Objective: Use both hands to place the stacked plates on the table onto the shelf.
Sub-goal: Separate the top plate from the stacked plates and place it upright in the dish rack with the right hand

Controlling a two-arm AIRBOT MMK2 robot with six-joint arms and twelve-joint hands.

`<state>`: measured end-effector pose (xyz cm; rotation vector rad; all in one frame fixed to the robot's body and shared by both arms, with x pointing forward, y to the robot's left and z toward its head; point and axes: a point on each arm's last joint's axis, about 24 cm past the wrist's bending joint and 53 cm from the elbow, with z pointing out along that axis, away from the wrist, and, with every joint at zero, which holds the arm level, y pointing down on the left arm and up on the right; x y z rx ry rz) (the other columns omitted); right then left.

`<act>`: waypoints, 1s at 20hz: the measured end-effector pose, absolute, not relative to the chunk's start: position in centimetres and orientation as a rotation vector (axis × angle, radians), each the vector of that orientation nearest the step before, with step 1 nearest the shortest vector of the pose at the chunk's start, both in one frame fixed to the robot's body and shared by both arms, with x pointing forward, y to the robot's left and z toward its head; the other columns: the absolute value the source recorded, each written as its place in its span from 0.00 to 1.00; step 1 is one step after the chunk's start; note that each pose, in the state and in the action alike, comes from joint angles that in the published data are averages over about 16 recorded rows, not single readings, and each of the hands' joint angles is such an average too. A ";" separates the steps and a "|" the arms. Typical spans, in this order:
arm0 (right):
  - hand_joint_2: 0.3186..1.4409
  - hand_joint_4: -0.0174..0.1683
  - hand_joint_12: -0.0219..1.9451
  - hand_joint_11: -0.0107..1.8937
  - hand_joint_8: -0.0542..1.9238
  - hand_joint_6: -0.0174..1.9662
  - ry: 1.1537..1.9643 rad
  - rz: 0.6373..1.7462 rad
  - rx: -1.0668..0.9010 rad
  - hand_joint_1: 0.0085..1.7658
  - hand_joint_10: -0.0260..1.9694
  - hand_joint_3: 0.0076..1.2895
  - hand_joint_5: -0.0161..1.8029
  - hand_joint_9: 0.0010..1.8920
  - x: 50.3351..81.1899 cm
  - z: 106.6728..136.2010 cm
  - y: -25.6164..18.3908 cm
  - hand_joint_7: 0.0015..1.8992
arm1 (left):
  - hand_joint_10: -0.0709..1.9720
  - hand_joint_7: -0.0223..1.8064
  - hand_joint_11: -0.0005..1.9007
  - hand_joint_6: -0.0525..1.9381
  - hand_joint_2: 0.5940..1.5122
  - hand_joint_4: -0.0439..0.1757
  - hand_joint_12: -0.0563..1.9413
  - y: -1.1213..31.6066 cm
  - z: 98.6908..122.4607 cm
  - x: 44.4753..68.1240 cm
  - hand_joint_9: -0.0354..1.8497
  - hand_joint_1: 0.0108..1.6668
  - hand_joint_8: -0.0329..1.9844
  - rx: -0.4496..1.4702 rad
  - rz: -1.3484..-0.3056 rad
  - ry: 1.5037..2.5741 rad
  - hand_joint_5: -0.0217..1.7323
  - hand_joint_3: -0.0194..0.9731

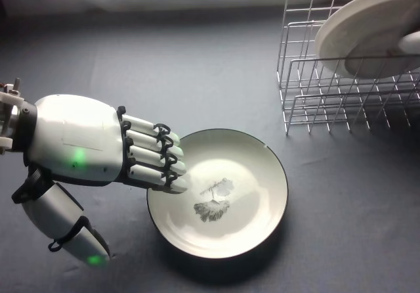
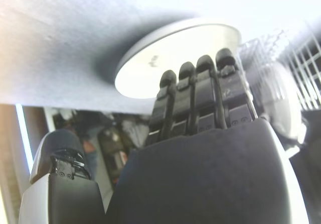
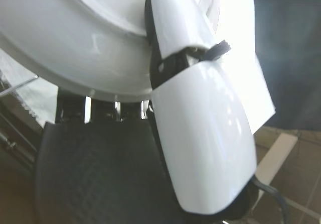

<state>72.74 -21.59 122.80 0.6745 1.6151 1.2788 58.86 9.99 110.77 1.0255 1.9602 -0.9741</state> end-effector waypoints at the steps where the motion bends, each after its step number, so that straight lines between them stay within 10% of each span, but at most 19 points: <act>1: 0.71 0.07 0.85 0.29 0.50 0.62 1.617 1.276 0.668 0.74 0.59 0.00 0.37 0.34 72.7 122.7 -21.6 0.39 | 0.04 0.05 0.01 0.03 0.49 0.19 0.07 10.0 110.5 58.8 0.04 0.00 0.02 1.025 -0.973 1.967 0.07 0.04; 11: 0.58 0.06 0.46 0.09 0.15 0.22 1.636 1.243 0.555 0.47 0.27 0.01 0.15 0.13 72.3 123.0 -20.8 0.14 | 0.04 0.07 0.01 0.03 0.49 0.19 0.12 10.5 109.2 59.0 0.05 0.00 0.02 1.003 -0.947 2.007 0.08 0.04; 20: 0.35 0.08 0.07 0.02 0.03 0.00 1.589 1.257 0.445 0.17 0.03 0.01 0.02 0.01 72.1 125.7 -19.5 0.00 | 0.03 0.06 0.01 0.03 0.47 0.19 0.08 11.0 108.3 59.3 0.04 0.00 0.02 0.985 -0.935 2.032 0.07 0.04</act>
